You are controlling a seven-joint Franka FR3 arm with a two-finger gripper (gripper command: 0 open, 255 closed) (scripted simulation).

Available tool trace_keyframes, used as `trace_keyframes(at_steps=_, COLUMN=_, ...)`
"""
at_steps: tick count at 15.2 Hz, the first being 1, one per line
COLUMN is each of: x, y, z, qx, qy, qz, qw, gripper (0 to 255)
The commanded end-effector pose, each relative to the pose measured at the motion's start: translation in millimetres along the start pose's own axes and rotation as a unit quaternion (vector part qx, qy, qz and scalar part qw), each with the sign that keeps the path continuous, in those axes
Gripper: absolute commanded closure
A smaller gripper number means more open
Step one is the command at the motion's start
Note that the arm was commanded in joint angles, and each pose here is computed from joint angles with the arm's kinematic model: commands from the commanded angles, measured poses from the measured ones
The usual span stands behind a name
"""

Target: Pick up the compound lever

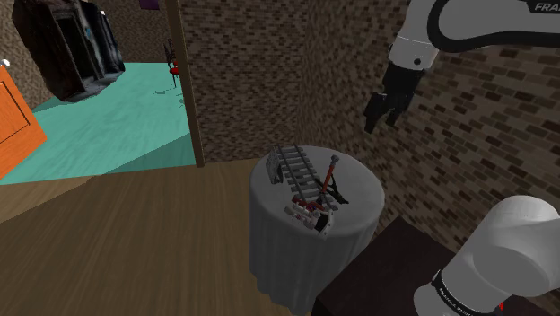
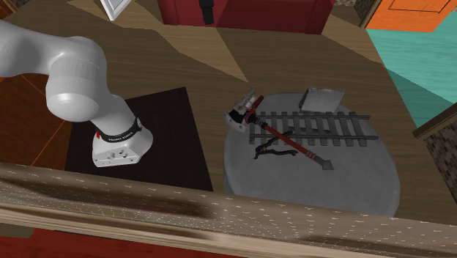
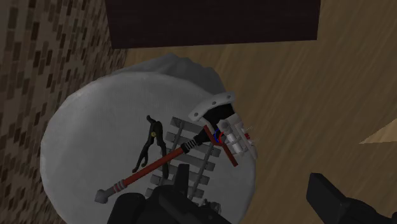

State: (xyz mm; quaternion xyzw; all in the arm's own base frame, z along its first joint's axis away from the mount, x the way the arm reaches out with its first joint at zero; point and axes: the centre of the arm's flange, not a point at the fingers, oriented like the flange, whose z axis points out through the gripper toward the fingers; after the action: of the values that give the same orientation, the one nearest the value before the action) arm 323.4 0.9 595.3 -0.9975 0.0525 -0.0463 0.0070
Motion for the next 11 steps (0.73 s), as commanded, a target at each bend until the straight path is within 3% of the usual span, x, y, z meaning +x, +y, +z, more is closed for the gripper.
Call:
trace_keyframes(at_steps=1, x=0.0, y=0.0, z=0.0, qx=0.0, qy=0.0, qz=0.0, qw=1.0, gripper=0)
trace_keyframes(at_steps=11, x=32.8, y=58.7, z=115.7, qx=0.013, qy=0.0, qz=-0.097, qw=0.9952, gripper=0)
